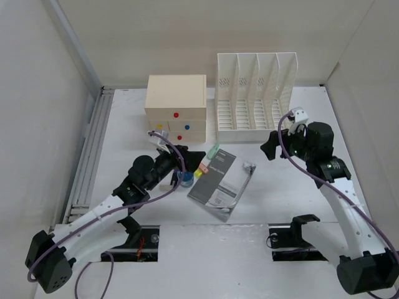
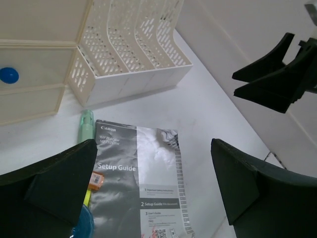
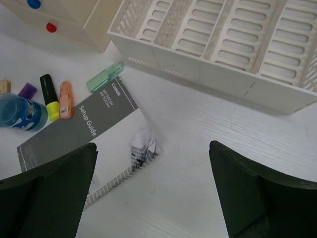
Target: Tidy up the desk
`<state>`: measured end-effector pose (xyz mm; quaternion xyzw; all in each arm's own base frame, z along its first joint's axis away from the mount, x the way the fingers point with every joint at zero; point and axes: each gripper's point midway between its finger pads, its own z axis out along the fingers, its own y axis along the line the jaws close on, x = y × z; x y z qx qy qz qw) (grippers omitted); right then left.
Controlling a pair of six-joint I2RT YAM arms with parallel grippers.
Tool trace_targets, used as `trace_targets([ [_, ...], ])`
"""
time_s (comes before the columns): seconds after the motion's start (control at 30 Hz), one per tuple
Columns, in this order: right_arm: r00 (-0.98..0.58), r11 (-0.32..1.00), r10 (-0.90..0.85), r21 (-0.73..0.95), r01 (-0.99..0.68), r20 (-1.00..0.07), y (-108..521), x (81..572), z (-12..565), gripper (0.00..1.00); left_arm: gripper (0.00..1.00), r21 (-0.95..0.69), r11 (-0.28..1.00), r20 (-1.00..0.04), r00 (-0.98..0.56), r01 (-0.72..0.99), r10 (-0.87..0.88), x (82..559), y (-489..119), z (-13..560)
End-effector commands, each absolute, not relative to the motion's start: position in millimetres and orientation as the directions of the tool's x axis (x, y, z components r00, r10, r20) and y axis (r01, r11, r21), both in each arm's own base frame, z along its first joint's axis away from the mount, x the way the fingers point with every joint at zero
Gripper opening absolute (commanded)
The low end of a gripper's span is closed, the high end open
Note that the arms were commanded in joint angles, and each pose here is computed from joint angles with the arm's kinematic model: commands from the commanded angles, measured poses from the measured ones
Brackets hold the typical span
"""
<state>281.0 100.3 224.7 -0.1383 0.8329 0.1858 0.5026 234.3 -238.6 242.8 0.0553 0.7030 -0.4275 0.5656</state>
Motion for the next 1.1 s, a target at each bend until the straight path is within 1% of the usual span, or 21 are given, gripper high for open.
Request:
trace_targets([
  [0.0, -0.351, 0.882, -0.035, 0.136, -0.452, -0.936, 105.3, 283.0, 256.6, 1.00, 0.99, -0.487, 0.663, -0.873, -0.286, 0.568, -0.396, 241.7, -238.5, 259.0],
  [0.13, -0.314, 0.787, -0.094, 0.123, -0.605, -0.945, 126.7, 264.7, 241.9, 1.00, 0.99, -0.465, 0.673, -0.885, -0.305, 0.575, -0.351, 235.2, -252.3, 248.6],
  [0.17, -0.349, 0.777, -0.099, 0.147, -0.612, -0.932, 129.1, 262.9, 231.7, 1.00, 0.99, -0.454, 0.666, -0.891, -0.318, 0.593, -0.324, 229.6, -260.3, 243.0],
  [0.27, -0.448, 0.799, -0.089, 0.205, -0.566, -0.889, 127.5, 273.0, 199.5, 1.00, 0.99, -0.427, 0.687, -0.902, -0.330, 0.588, -0.278, 228.0, -268.5, 227.9],
  [0.37, -0.489, 0.817, -0.075, 0.227, -0.530, -0.869, 125.4, 280.3, 173.9, 1.00, 0.99, -0.397, 0.684, -0.915, -0.327, 0.612, -0.238, 220.5, -281.3, 220.3],
  [0.4, -0.503, 0.810, -0.068, 0.247, -0.533, -0.862, 128.0, 279.0, 168.5, 1.00, 0.98, -0.391, 0.676, -0.914, -0.347, 0.624, -0.209, 214.2, -289.4, 211.5],
  [0.43, -0.513, 0.800, -0.070, 0.259, -0.541, -0.855, 130.4, 277.6, 163.3, 0.98, 0.98, -0.378, 0.679, -0.920, -0.339, 0.629, -0.199, 213.5, -292.3, 209.6],
  [0.47, -0.543, 0.792, -0.062, 0.289, -0.538, -0.838, 133.2, 275.7, 154.2, 0.97, 0.95, -0.373, 0.679, -0.919, -0.352, 0.633, -0.177, 210.0, -295.0, 200.4],
  [0.57, -0.598, 0.772, -0.056, 0.345, -0.534, -0.799, 139.0, 271.2, 137.6, 0.91, 0.92, -0.345, 0.695, -0.923, -0.362, 0.630, -0.130, 206.7, -305.2, 182.1],
  [0.6, -0.621, 0.773, -0.059, 0.357, -0.524, -0.782, 139.4, 274.0, 128.3, 0.91, 0.91, -0.344, 0.703, -0.925, -0.353, 0.623, -0.140, 209.0, -307.4, 182.3],
  [0.63, -0.647, 0.768, -0.055, 0.382, -0.514, -0.761, 141.4, 272.9, 122.1, 0.91, 0.87, -0.331, 0.709, -0.924, -0.368, 0.623, -0.108, 205.6, -311.4, 167.3],
  [0.67, -0.668, 0.762, -0.058, 0.399, -0.510, -0.742, 143.1, 271.8, 115.3, 0.93, 0.86, -0.340, 0.708, -0.920, -0.376, 0.619, -0.113, 206.4, -313.8, 164.4],
  [0.73, -0.716, 0.742, -0.067, 0.445, -0.502, -0.695, 148.5, 272.3, 101.8, 0.94, 0.85, -0.332, 0.722, -0.917, -0.386, 0.607, -0.097, 204.0, -318.0, 147.5],
  [0.77, -0.731, 0.743, -0.070, 0.453, -0.492, -0.679, 148.5, 272.0, 95.6, 0.94, 0.81, -0.340, 0.712, -0.912, -0.399, 0.614, -0.093, 198.7, -323.7, 143.3],
  [0.87, -0.759, 0.747, -0.074, 0.469, -0.472, -0.647, 148.9, 274.7, 83.1, 0.94, 0.73, -0.325, 0.739, -0.908, -0.414, 0.590, -0.069, 199.3, -327.6, 123.6],
  [0.9, -0.765, 0.747, -0.066, 0.476, -0.463, -0.640, 149.4, 275.9, 81.4, 0.94, 0.69, -0.314, 0.752, -0.907, -0.417, 0.580, -0.057, 201.0, -326.3, 117.1],
  [0.97, -0.789, 0.750, -0.062, 0.493, -0.441, -0.611, 149.5, 274.6, 72.7, 0.94, 0.65, -0.309, 0.764, -0.902, -0.430, 0.566, -0.047, 203.8, -329.5, 106.7],
  [1.0, -0.790, 0.751, -0.063, 0.493, -0.440, -0.609, 149.8, 276.0, 70.5, 0.94, 0.65, -0.299, 0.769, -0.901, -0.433, 0.565, -0.033, 202.2, -330.0, 101.2],
  [1.03, -0.802, 0.746, -0.057, 0.508, -0.430, -0.595, 151.1, 274.6, 68.1, 0.94, 0.60, -0.300, 0.769, -0.901, -0.432, 0.565, -0.034, 202.8, -331.5, 99.5],
  [1.07, -0.818, 0.734, -0.061, 0.530, -0.425, -0.571, 153.6, 271.4, 62.4, 0.94, 0.57, -0.300, 0.772, -0.903, -0.427, 0.560, -0.042, 205.6, -333.9, 101.0],
])
